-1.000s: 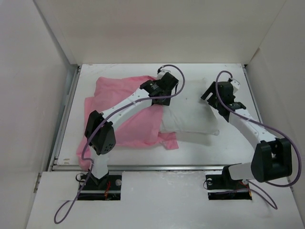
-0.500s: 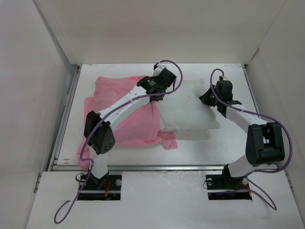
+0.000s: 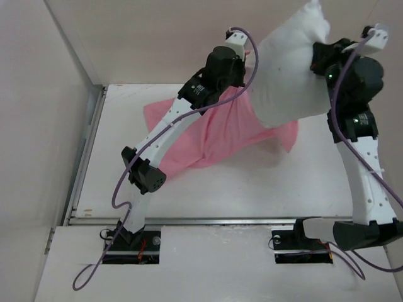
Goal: Put the pillow into the pillowcase
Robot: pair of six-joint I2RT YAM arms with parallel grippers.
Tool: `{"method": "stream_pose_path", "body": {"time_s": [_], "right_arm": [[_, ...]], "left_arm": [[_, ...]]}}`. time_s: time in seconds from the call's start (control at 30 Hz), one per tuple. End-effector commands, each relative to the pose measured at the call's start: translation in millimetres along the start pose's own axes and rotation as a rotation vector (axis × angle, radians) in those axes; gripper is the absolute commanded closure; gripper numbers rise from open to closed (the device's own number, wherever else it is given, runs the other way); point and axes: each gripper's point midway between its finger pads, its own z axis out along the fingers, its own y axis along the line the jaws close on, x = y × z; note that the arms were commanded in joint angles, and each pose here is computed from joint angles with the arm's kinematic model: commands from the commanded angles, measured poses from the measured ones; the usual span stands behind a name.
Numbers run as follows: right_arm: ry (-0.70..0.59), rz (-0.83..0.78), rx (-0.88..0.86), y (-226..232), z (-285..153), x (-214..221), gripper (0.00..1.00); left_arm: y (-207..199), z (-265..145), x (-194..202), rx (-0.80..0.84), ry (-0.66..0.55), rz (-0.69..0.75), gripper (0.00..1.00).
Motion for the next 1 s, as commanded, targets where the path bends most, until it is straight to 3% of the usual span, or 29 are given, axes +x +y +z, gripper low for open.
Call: {"method": "stream_pose_path", "body": {"time_s": [0.0,0.1,0.17,0.27,0.3,0.37,0.4,0.5,0.53,0.6,0.63,0.8,0.83,0.87,0.93,0.97], "right_arm": [[-0.241,-0.058,-0.132,42,-42,-106,1.00],[-0.338,-0.089,-0.260,80,-73,-142,1.00],[-0.370,-0.084,-0.334,104,-89,-158,1.00],[-0.249,-0.105,-0.475,138,-81,-125,1.00],[-0.163,-0.110,-0.506,148,-66,-94,1.00],[-0.037,-0.148,-0.595,179,-66,-45,1.00],[0.039,-0.168,-0.620,189,-62,-9,1.00],[0.238,-0.193,-0.738,229,-73,82,1.00],[0.295,-0.199,-0.776,242,-76,107,1.00],[0.397,-0.191,-0.900,271,-105,141,1.00],[0.433,-0.192,-0.940,280,-115,153,1.00],[0.579,-0.190,-1.129,319,-167,201,0.99],[0.589,-0.175,-1.190,324,-178,195,0.89],[0.574,-0.163,-1.228,328,-182,183,0.84],[0.582,-0.165,-1.266,331,-188,179,0.69],[0.544,-0.155,-1.283,334,-190,161,0.47]], "left_arm": [[-74,-106,-162,0.364,-0.511,-0.020,1.00],[-80,-147,-197,0.432,-0.632,-0.031,1.00],[-75,-155,-203,0.415,-0.649,-0.040,1.00],[-50,-148,-189,0.323,-0.613,-0.080,1.00],[-41,-112,-140,0.294,-0.481,-0.110,1.00],[-8,-93,-105,0.226,-0.407,-0.167,1.00],[9,-62,-41,0.176,-0.277,-0.176,1.00],[56,-36,18,0.089,-0.173,-0.340,1.00],[70,-27,62,0.071,-0.084,-0.377,1.00],[96,-29,79,0.056,-0.074,-0.439,1.00],[108,-30,109,0.020,-0.020,-0.444,1.00],[165,-60,141,-0.153,-0.036,-0.472,1.00],[172,-65,143,-0.173,-0.048,-0.484,1.00],[180,-70,159,-0.196,-0.023,-0.488,1.00],[191,-82,154,-0.212,-0.059,-0.494,1.00],[191,-85,158,-0.214,-0.055,-0.494,1.00]]}}
